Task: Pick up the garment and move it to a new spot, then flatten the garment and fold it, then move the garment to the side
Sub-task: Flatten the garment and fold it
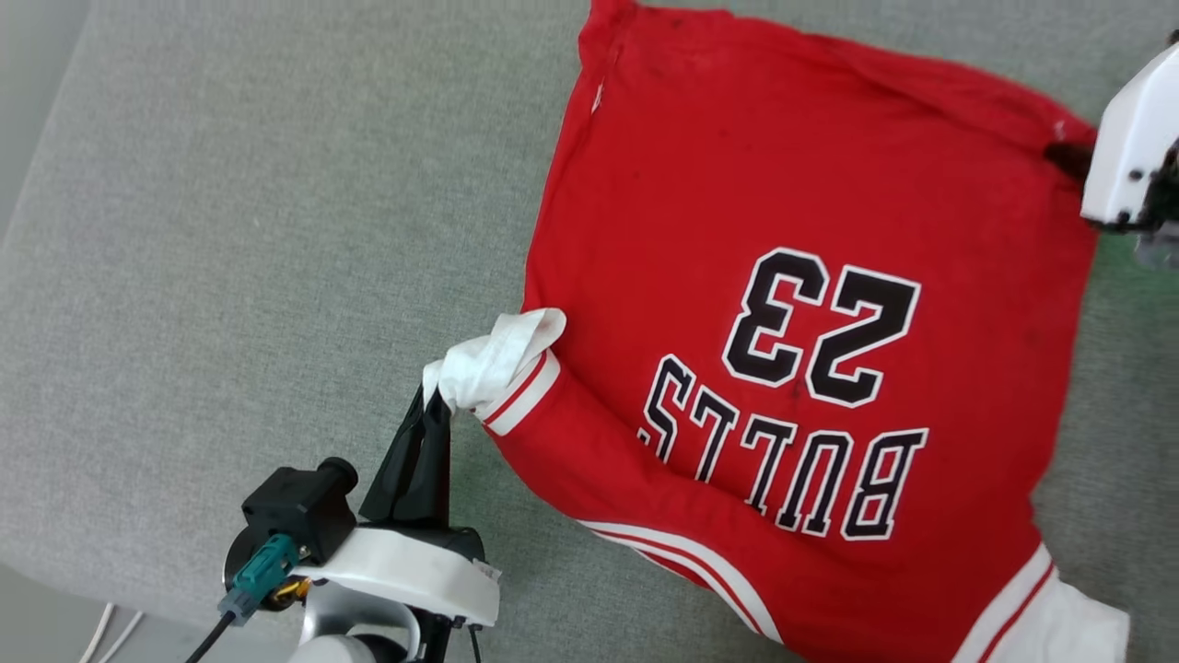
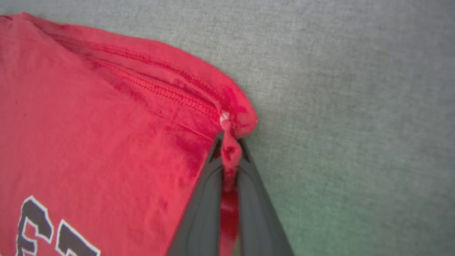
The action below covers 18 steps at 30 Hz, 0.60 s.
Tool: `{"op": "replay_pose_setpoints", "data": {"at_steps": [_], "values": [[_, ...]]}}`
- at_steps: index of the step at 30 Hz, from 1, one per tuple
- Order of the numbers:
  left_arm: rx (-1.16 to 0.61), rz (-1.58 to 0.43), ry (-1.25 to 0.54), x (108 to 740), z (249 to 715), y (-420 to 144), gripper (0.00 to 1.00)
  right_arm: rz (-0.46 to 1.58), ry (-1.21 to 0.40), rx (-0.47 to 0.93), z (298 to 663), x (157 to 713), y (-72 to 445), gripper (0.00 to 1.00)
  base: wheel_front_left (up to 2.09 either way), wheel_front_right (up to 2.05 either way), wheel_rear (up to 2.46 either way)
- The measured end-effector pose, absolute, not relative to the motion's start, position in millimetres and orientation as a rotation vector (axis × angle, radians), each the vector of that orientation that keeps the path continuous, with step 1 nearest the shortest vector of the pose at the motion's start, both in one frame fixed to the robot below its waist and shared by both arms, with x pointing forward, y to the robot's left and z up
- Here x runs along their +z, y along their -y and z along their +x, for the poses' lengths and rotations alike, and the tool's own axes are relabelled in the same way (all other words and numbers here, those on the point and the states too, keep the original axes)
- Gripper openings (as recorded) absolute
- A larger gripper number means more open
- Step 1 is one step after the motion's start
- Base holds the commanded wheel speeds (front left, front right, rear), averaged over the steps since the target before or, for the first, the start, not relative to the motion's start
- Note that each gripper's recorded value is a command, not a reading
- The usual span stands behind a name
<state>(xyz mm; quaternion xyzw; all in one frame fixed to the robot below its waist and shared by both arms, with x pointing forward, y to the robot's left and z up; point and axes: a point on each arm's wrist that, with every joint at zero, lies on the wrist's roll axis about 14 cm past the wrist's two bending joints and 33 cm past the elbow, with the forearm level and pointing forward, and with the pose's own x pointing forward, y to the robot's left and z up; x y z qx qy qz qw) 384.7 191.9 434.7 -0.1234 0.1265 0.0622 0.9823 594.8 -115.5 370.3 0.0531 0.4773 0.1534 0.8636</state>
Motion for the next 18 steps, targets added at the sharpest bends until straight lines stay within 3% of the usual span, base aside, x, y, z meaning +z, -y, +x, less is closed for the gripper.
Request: {"op": "replay_pose_setpoints", "data": {"at_steps": [5, 9, 18], "values": [[0.117, -0.251, -0.267, 438, 372, -194, 0.0, 0.005, -0.942, 0.326, 578, 402, 130, 0.0, 0.0, 0.0, 0.0], [0.119, -0.246, -0.267, 444, 360, -200, 0.0, -0.087, -0.922, 0.318, 545, 418, 155, 0.0, 0.0, 0.0, 0.0], [0.073, -0.222, -0.271, 455, 336, -197, 0.0, -0.145, -1.042, 0.246, 412, 406, 234, 0.0, 0.0, 0.0, 0.0]]}}
